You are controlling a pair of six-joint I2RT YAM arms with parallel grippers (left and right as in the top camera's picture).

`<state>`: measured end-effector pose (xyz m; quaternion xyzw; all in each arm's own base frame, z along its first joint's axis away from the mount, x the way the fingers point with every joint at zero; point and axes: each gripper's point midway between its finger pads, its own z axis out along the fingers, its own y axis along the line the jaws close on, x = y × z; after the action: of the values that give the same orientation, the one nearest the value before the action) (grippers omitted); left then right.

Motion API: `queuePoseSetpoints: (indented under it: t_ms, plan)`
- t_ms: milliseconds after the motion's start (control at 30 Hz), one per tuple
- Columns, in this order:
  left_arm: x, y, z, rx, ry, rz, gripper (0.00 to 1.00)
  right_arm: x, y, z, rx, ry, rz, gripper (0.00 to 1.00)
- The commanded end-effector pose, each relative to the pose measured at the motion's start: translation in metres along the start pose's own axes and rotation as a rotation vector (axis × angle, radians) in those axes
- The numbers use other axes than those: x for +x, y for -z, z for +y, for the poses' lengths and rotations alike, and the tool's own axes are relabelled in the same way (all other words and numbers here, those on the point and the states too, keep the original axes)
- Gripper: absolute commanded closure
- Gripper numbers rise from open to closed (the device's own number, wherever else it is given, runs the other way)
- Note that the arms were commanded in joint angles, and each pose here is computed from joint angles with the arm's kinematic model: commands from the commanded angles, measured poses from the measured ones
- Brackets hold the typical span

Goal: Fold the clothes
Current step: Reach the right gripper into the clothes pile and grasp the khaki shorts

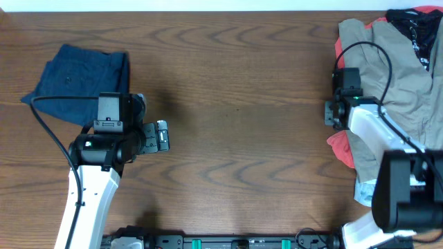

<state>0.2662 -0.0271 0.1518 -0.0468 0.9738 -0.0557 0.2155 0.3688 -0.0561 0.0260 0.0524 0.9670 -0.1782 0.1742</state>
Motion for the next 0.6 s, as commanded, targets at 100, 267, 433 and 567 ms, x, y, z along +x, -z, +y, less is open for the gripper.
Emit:
queuePoseSetpoints:
  t_ms: [100,267,433,567]
  plan:
    - [-0.006,0.005,-0.001,0.008,0.008,-0.016,0.02,0.000,-0.018,-0.014,0.067,-0.077,0.020,0.77]
    - [-0.006,0.005,-0.001,0.008,0.008,-0.016,0.02,-0.007,-0.006,-0.031,0.127,-0.143,-0.018,0.99]
    - [-0.006,0.005,-0.001,0.008,0.008,-0.016,0.02,-0.029,0.026,-0.042,0.117,-0.187,-0.114,0.99]
    - [-0.006,0.005,-0.001,0.008,0.008,-0.016,0.02,-0.042,0.058,-0.041,0.035,-0.184,-0.188,0.99]
